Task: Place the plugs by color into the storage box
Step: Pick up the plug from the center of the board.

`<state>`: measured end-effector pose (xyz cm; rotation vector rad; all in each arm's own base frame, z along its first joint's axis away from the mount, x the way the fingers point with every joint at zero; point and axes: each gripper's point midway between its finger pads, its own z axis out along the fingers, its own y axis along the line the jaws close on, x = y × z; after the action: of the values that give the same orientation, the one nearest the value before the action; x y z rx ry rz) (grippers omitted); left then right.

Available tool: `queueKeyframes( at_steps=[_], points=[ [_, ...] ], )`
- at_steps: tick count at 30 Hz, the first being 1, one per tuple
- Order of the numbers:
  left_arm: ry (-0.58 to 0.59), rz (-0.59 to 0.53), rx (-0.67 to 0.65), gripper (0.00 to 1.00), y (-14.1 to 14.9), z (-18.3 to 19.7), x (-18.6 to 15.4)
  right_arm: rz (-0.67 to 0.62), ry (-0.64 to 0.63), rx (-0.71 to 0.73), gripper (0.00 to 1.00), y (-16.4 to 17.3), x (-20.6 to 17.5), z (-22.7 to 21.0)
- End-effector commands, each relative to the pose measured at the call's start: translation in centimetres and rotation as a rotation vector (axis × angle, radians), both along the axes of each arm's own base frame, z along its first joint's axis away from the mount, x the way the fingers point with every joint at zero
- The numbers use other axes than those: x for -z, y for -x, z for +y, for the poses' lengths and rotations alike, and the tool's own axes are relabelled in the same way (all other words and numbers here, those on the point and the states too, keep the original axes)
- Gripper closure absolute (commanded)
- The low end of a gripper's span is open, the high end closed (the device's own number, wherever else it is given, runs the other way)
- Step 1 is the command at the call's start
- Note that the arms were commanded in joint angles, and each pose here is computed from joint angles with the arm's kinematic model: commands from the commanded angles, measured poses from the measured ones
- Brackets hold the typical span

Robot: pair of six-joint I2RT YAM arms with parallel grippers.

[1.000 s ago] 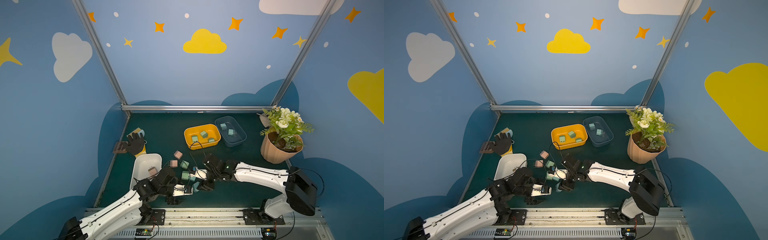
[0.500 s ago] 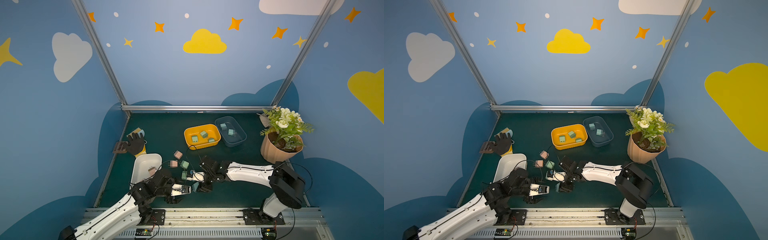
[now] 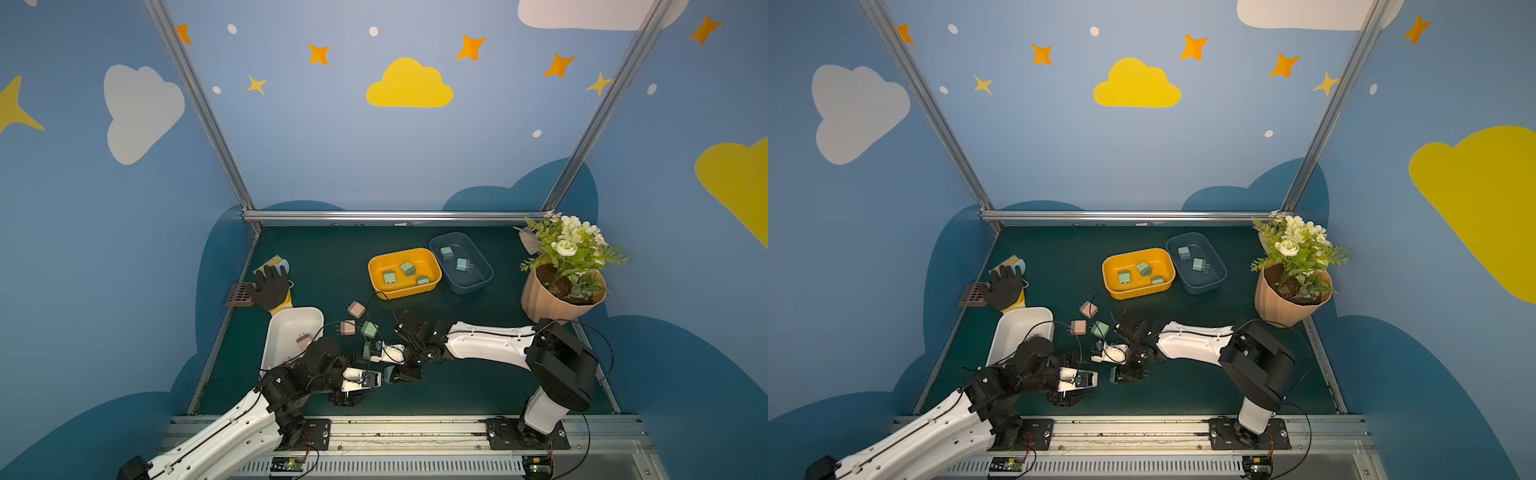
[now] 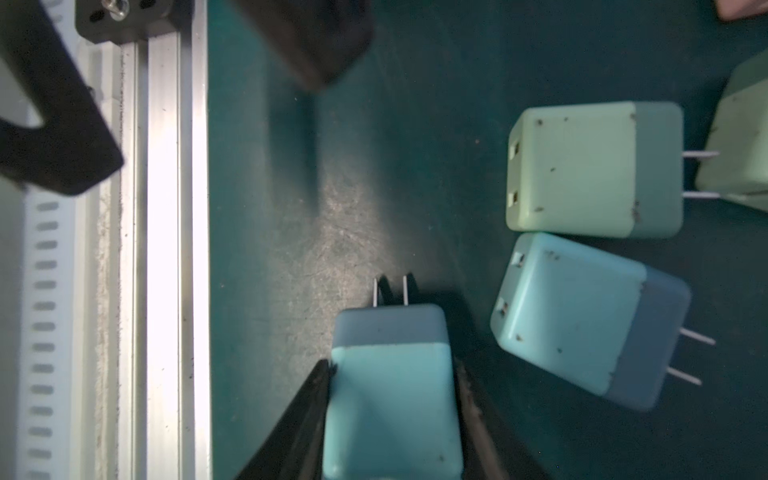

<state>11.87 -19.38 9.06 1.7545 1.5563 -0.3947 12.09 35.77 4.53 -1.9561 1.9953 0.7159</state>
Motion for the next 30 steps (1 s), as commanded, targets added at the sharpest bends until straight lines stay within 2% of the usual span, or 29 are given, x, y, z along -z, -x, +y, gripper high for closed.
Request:
queueKeyframes(
  at_steps=[1,9,15,18,24,30],
  points=[
    [0.001,-0.012,0.005,0.2,-0.2,0.0,0.2,-0.005,-0.029,-0.007,0.63,0.5,-1.5,-0.5],
    [-0.008,-0.023,-0.002,0.2,-0.5,0.0,0.2,-0.018,-0.037,0.071,0.75,-0.1,-2.4,-0.8],
    [0.084,-0.09,-0.051,0.18,-2.2,-1.1,-1.8,-0.048,-0.165,0.2,0.78,-1.8,-5.9,-1.1],
    [0.125,-0.115,-0.109,0.16,-4.0,-1.6,-3.1,-0.101,-0.186,0.329,0.78,-4.2,-7.4,-2.3],
    [0.17,-0.052,-0.196,0.16,-7.0,-3.4,-5.3,-0.147,-0.192,0.606,0.83,-9.4,-9.8,-5.9],
    [0.257,-0.037,-0.309,0.16,-11.9,-6.6,-7.7,-0.175,-0.222,0.825,0.89,-15.3,-11.0,-9.6]
  ],
)
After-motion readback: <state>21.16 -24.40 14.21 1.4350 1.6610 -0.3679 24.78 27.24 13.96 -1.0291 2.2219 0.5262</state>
